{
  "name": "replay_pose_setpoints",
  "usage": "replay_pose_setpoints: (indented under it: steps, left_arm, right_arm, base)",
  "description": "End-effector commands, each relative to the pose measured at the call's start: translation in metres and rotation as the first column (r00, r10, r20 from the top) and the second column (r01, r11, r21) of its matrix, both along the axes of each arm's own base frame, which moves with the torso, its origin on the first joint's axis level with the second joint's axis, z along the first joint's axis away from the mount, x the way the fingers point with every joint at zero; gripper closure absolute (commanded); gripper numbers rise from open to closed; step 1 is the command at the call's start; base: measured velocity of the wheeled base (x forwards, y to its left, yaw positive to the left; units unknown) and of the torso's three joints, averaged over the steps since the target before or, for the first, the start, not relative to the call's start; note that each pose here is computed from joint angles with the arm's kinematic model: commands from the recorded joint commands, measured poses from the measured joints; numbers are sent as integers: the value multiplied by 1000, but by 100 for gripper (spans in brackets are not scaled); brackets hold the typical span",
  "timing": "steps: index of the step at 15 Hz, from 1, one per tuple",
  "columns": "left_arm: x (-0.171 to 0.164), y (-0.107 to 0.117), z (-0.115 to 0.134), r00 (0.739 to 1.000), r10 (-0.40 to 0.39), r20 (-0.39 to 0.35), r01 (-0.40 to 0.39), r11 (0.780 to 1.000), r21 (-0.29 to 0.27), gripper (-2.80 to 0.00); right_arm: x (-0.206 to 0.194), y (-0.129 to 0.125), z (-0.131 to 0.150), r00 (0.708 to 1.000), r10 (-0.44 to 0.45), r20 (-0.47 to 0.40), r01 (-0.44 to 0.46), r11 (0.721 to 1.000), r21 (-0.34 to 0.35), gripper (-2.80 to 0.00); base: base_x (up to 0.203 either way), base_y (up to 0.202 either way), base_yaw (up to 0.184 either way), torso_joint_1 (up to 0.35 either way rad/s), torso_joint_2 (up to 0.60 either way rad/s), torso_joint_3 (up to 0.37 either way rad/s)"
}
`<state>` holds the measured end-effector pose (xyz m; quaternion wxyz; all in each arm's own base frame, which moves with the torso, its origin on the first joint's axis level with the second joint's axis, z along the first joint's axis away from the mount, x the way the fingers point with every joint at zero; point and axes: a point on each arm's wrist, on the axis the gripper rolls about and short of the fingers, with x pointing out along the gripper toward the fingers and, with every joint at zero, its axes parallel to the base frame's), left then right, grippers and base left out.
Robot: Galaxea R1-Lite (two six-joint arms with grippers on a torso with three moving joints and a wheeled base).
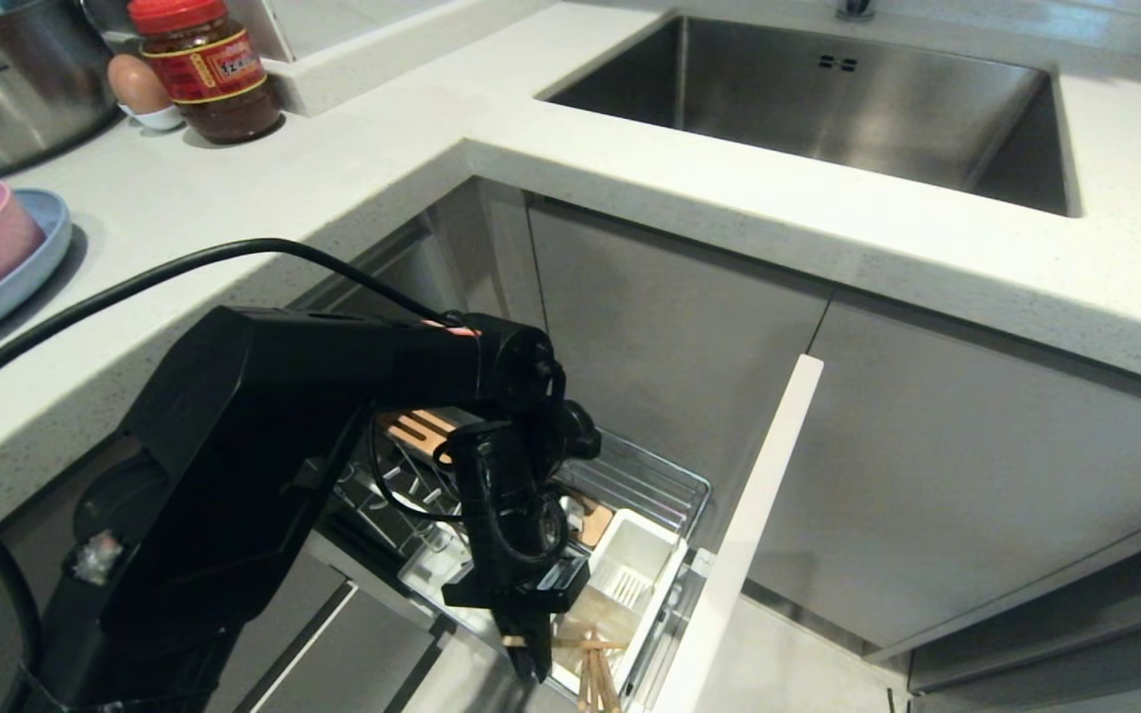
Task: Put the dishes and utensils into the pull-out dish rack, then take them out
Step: Take the chopsticks out of the cupboard
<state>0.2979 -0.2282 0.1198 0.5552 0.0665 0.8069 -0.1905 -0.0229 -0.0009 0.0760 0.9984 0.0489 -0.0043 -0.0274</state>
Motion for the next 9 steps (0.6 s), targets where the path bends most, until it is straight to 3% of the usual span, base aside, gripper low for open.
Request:
replay_pose_setpoints:
  steps: [1, 5, 9]
  left_arm:
    - [-2, 0, 2, 1000, 4, -3, -4, 1000, 1, 0]
    - [-10, -2, 11, 1000, -8, -7, 8, 1000, -15, 0]
    - [-32, 6, 51, 999, -31, 33, 32, 999, -39, 0]
  right_arm:
    - [0, 0, 0, 1000, 0, 5, 0, 1000, 0, 0]
    - [0, 0, 0, 1000, 0, 5, 0, 1000, 0, 0]
    - [0, 0, 0, 1000, 0, 5, 0, 1000, 0, 0]
  base:
    - [0, 0, 0, 0, 0, 0]
    - [0, 0, 0, 0, 0, 0]
    - [0, 0, 0, 0, 0, 0]
